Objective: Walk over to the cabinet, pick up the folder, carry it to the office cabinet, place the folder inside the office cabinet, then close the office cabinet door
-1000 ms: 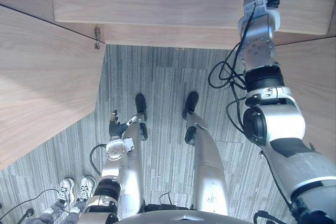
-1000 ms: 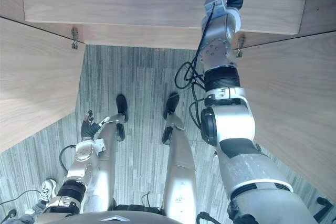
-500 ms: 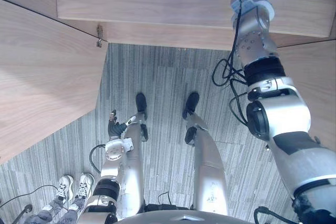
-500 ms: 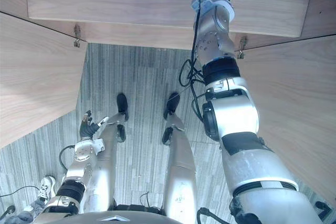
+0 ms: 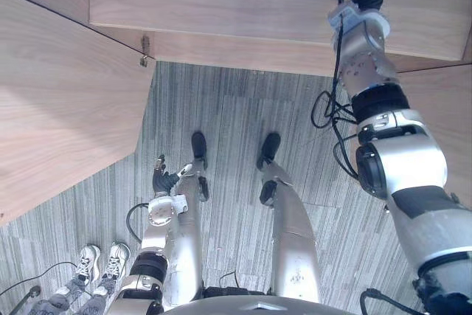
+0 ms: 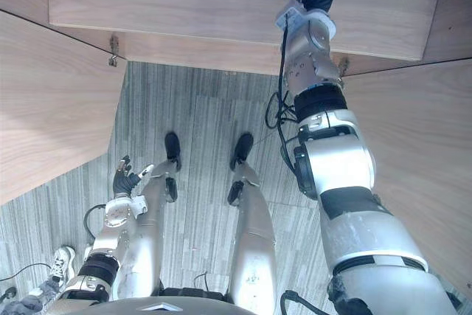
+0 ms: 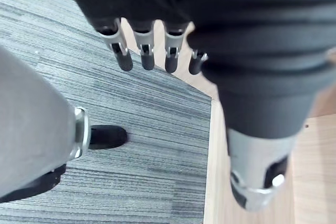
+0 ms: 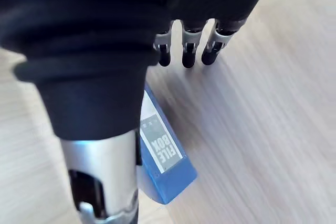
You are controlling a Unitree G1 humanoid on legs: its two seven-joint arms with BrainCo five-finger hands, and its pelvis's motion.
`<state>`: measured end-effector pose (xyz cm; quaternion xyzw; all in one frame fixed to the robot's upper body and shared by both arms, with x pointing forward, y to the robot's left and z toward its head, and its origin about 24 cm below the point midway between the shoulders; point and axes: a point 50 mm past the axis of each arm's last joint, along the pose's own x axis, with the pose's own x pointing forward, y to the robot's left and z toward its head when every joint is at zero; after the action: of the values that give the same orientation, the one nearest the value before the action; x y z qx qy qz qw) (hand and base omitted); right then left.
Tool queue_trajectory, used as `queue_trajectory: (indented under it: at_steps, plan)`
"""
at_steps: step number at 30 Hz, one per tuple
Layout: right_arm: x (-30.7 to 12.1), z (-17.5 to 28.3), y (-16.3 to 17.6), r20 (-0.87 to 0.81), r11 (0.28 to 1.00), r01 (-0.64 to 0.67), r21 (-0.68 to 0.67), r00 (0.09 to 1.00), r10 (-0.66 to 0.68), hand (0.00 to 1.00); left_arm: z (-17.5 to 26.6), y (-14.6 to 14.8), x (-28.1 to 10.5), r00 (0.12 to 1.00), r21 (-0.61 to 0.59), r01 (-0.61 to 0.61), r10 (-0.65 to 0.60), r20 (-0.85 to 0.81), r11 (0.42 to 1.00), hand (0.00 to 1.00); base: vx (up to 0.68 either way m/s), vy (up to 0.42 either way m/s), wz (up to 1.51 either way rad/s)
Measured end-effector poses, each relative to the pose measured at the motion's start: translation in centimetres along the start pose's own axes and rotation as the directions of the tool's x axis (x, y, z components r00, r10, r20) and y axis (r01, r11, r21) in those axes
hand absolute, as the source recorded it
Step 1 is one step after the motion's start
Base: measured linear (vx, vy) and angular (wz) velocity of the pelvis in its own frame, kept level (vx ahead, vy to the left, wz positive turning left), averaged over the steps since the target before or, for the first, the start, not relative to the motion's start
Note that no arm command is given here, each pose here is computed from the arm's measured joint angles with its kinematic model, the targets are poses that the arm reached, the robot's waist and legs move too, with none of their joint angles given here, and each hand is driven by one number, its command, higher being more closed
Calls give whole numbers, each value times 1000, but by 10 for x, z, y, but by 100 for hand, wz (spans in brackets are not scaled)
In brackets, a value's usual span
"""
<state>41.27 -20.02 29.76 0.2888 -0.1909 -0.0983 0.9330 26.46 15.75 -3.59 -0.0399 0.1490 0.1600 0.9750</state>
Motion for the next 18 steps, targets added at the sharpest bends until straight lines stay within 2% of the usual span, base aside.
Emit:
queue_trajectory:
  at_steps: [6, 13, 18]
  plan:
    - [-7, -14, -28, -34, 984, 46, 171, 999, -41, 0, 0, 1, 0, 1000, 4, 14, -14, -2, 1000, 0, 36, -19, -3]
    - [-19, -30, -48, -53, 923, 116, 368, 993, -104, 0, -2, 0, 0, 1000, -6, 27, -27, -10, 1000, 0, 22, -16, -2]
    - [-25, -29, -52, -30, 918, 99, 383, 995, -94, 0, -3, 1, -1, 1000, -13, 24, -24, -18, 1000, 0, 0, 0, 0]
